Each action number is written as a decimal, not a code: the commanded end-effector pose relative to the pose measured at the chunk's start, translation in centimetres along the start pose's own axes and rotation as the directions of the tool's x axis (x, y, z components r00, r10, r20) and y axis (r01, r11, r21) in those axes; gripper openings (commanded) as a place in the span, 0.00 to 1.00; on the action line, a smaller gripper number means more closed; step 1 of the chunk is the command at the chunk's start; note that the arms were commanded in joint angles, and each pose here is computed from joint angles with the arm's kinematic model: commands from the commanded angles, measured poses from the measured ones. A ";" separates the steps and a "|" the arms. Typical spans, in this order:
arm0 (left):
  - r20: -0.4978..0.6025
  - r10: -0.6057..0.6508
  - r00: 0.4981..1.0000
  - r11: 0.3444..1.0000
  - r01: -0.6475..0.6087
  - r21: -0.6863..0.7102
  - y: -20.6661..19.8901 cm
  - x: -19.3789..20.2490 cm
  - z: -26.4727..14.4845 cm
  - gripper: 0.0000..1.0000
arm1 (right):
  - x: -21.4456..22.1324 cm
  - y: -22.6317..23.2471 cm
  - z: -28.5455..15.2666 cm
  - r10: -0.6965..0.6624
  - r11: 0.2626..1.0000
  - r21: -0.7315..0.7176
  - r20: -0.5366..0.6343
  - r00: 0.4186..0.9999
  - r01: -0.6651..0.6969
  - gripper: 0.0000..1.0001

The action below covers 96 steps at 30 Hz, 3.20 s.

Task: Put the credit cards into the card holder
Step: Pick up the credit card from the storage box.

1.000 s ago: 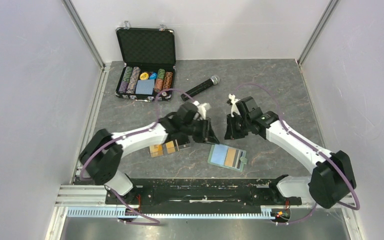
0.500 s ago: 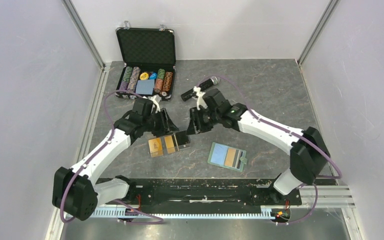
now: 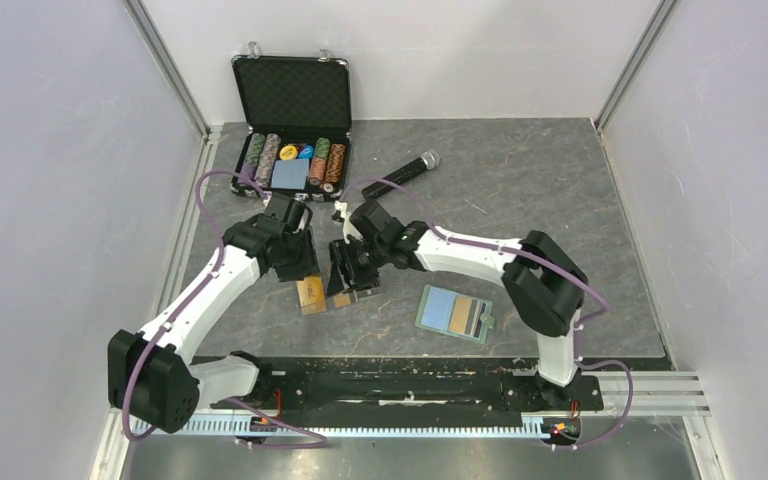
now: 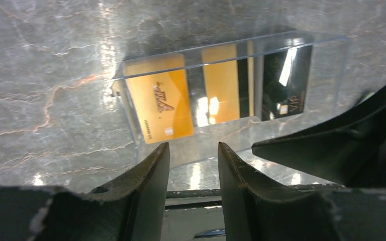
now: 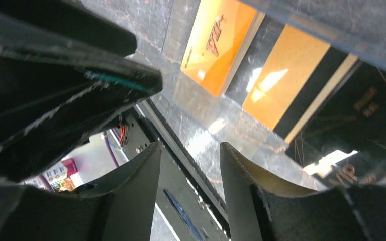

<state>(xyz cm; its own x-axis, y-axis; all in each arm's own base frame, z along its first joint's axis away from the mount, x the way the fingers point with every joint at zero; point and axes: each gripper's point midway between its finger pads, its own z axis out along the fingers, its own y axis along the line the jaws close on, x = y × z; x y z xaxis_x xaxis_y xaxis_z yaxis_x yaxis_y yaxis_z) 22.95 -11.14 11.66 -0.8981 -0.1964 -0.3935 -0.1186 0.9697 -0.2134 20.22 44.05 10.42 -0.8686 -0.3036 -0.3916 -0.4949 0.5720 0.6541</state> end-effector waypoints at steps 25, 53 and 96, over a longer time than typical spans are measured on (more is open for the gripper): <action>-0.158 -0.010 0.987 0.986 -0.017 -0.165 4.3 1.7 3.6 0.23 | 0.8 -3.0 10.3 -0.054 0.980 0.183 -0.115 0.992 0.075 0.35; -0.026 -0.031 0.999 0.999 0.030 -0.044 2.3 -0.2 0.6 0.17 | -1.8 3.2 7.0 -0.048 0.998 0.031 -0.017 0.999 0.048 0.00; -0.190 -0.104 0.976 0.987 0.077 -0.144 4.4 3.9 5.8 0.06 | -0.3 -2.7 6.3 -0.044 0.981 0.187 -0.044 0.998 0.051 0.55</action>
<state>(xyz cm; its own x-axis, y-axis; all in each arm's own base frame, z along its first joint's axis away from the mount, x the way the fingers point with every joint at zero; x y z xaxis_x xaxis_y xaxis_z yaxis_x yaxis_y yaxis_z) 20.23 -7.89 4.70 -0.9580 -0.2285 -0.1735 -0.2184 0.9729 -0.0756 21.91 47.50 3.43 -0.8522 -0.3702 -0.3698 -0.5163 0.7095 0.4797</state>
